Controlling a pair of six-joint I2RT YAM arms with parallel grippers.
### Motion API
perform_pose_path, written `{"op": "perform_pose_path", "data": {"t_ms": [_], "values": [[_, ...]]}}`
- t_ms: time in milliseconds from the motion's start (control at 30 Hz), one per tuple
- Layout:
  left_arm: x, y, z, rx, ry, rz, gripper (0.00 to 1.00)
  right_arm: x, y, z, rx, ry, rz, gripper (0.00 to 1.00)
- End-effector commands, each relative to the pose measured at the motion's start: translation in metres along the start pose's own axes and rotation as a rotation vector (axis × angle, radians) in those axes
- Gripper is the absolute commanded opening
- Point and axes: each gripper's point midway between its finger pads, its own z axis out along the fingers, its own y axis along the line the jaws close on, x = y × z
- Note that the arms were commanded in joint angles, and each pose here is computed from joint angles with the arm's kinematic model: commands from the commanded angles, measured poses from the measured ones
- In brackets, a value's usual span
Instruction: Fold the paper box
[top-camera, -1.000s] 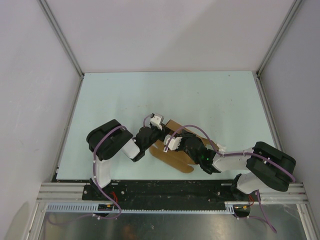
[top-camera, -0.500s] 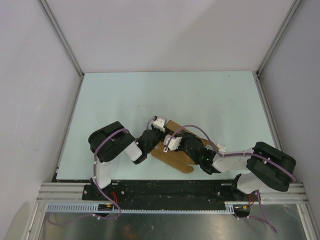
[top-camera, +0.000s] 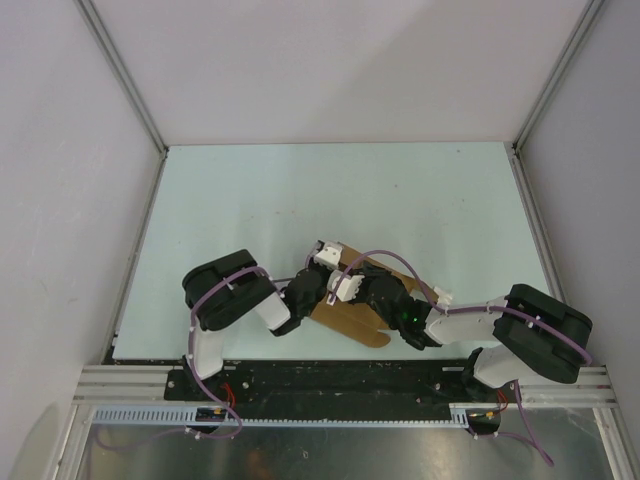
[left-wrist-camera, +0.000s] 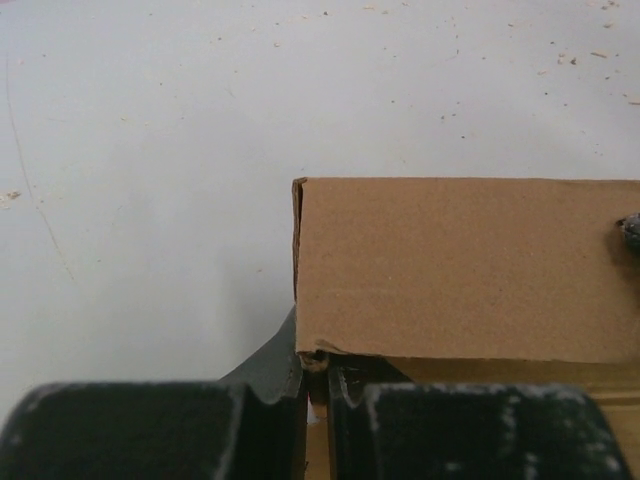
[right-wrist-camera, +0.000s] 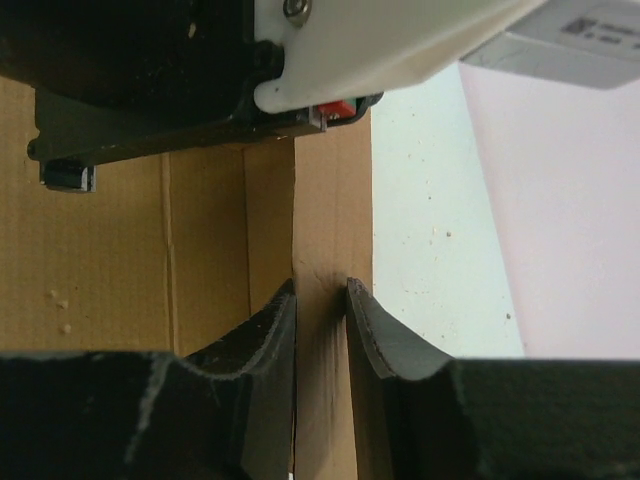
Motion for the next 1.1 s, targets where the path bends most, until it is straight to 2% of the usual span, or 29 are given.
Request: {"op": "perform_pose_path", "data": {"t_ms": [0,67,133,167,267,367,467,600,767,1067], "values": [[-0.102,-0.024,0.003,0.027,-0.354,-0.084,0.0,0.01,0.049,-0.006,-0.186,0.003,0.024,0.28],[-0.102,-0.026,0.001,0.035,-0.353,-0.087,0.01,0.011,0.049,-0.006,-0.187,0.004,0.027,0.28],[-0.1,-0.028,0.0,0.054,-0.349,-0.084,0.06,0.011,0.05,-0.006,-0.19,0.004,0.028,0.28],[-0.102,-0.03,-0.001,0.064,-0.352,-0.087,0.23,0.011,0.051,-0.006,-0.191,0.005,0.029,0.28],[-0.104,-0.037,-0.004,0.109,-0.358,-0.078,0.48,0.01,0.05,-0.006,-0.191,0.0,0.031,0.29],[-0.102,-0.041,-0.01,0.148,-0.351,-0.082,0.56,0.007,0.049,-0.006,-0.187,-0.01,0.039,0.29],[-0.1,-0.042,-0.016,0.164,-0.344,-0.093,0.59,0.006,0.05,-0.005,-0.193,-0.015,0.041,0.31],[-0.098,-0.04,-0.027,0.184,-0.334,-0.126,0.6,0.007,0.052,-0.006,-0.201,-0.016,0.044,0.41],[-0.094,-0.032,-0.039,0.174,-0.316,-0.163,0.63,0.005,0.05,-0.006,-0.198,-0.026,0.054,0.45],[-0.082,-0.016,-0.069,0.17,-0.277,-0.23,0.64,0.001,0.042,-0.006,-0.188,-0.043,0.07,0.48]]}}
